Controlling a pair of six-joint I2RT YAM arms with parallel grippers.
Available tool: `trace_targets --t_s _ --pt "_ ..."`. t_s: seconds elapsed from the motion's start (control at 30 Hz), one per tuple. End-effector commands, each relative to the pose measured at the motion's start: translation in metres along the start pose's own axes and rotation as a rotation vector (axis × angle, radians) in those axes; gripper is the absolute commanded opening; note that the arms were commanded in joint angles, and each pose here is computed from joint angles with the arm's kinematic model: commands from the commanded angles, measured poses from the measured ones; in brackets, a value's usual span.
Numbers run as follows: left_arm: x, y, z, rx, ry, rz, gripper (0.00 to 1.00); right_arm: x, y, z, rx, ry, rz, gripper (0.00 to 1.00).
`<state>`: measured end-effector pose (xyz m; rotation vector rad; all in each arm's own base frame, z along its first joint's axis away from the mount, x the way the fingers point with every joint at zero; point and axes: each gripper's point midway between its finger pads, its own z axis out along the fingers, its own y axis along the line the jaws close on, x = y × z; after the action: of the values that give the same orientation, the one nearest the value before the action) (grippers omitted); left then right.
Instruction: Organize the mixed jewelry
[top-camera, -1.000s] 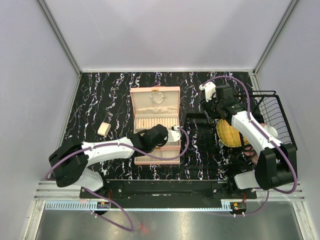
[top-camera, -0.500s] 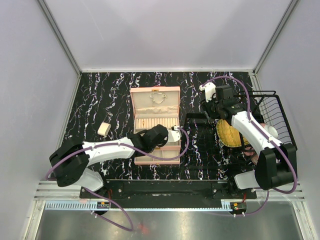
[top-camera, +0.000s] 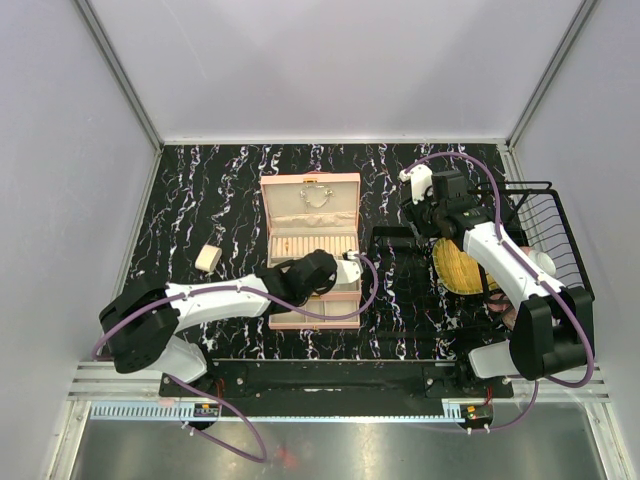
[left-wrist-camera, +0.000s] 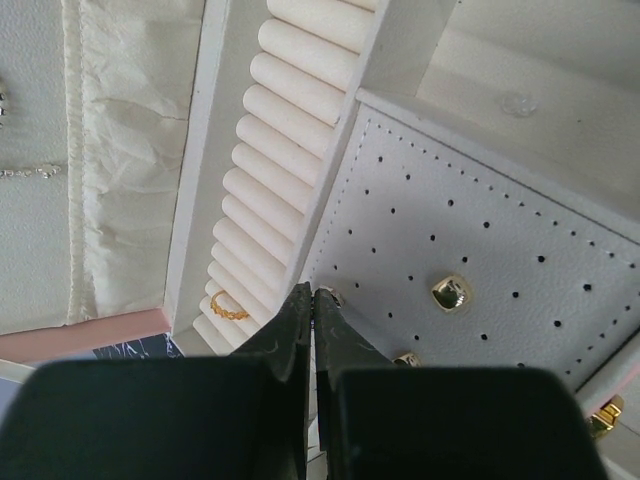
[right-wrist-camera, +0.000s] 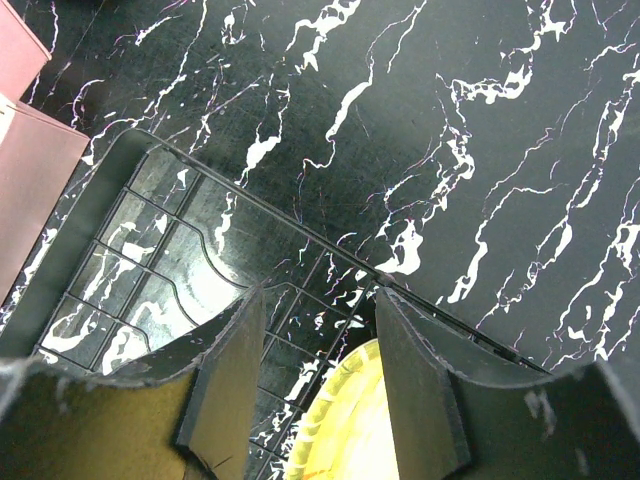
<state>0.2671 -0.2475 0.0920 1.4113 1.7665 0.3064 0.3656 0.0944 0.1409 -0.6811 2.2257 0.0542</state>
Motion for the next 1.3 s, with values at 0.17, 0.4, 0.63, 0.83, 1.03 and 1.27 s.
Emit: trace_targets --t_s 0.17,0.4,0.63,0.83,1.03,1.27 --pt "-0.003 -0.014 -0.004 0.037 0.003 -0.013 0.01 -0.010 -0.004 -0.005 0.006 -0.045 0.001 0.54" --pt "-0.006 -0.016 -0.009 0.052 -0.003 -0.019 0.08 -0.010 -0.004 -0.006 0.005 -0.048 0.000 0.55" --pt "-0.007 -0.017 -0.013 0.060 -0.001 -0.024 0.14 -0.010 -0.003 -0.006 0.005 -0.046 0.000 0.54" --pt "-0.011 -0.014 -0.016 0.060 -0.014 -0.033 0.22 -0.010 -0.004 -0.007 0.006 -0.051 0.001 0.54" --pt "-0.021 -0.003 -0.025 0.050 -0.040 -0.035 0.28 -0.009 -0.004 -0.006 0.006 -0.046 0.004 0.54" --pt "-0.042 0.022 -0.042 0.010 -0.092 -0.059 0.35 -0.008 -0.003 -0.005 0.005 -0.042 0.005 0.54"
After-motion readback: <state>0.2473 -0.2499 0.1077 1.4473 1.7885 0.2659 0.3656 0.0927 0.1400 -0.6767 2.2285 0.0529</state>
